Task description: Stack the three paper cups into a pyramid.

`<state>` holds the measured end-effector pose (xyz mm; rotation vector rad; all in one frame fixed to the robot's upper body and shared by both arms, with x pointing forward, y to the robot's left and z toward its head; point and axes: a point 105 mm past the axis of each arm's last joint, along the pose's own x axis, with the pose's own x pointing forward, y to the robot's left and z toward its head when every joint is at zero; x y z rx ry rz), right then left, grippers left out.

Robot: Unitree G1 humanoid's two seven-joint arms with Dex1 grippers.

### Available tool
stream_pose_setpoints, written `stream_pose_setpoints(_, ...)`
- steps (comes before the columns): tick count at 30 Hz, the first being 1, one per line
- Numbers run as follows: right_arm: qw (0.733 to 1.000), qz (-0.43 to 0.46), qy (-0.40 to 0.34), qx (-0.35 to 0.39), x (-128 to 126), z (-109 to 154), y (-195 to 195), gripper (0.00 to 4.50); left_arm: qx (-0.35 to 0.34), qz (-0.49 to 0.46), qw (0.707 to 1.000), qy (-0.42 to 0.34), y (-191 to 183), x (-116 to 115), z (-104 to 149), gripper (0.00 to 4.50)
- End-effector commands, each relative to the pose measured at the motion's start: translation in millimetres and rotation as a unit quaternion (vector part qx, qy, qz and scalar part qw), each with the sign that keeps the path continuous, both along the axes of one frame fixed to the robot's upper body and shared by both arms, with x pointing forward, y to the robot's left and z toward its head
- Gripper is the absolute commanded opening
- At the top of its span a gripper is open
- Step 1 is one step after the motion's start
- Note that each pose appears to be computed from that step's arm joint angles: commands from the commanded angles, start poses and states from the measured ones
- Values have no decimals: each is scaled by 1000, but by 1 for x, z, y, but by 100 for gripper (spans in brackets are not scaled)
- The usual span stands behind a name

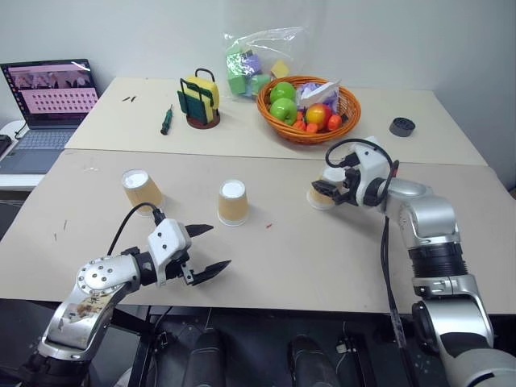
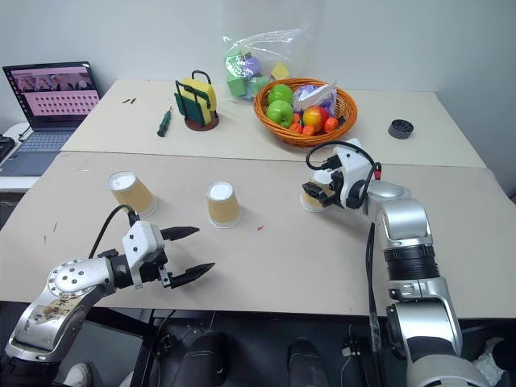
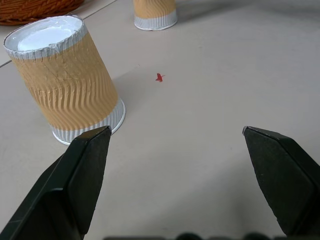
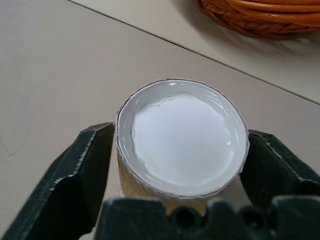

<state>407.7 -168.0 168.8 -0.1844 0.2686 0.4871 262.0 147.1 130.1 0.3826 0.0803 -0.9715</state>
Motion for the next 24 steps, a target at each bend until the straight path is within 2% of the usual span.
stream_pose_setpoints(1, 999, 7, -49, -5, 2, 25, 3, 286, -3, -6, 1000, -22, -2, -2, 10, 450)
stream_pose_setpoints(8, 996, 55, -76, -5, -4, 47, 16, 283, -1, -7, 1000, -17, -1, -2, 8, 450)
stream_pose_setpoints(11, 979, 177, -95, -32, -25, 63, 49, 283, 0, -7, 1000, -15, -1, -2, 7, 450)
stream_pose_setpoints(15, 960, 263, -83, -52, -37, 66, 76, 283, 0, -10, 1000, -14, -2, -1, 7, 450)
stream_pose_setpoints(19, 935, 336, -54, -97, -40, 39, 103, 283, -2, -10, 1000, -15, -3, -1, 7, 450)
stream_pose_setpoints(24, 925, 364, -30, -106, -30, 16, 115, 283, -4, -8, 1000, -16, -4, -3, 7, 450)
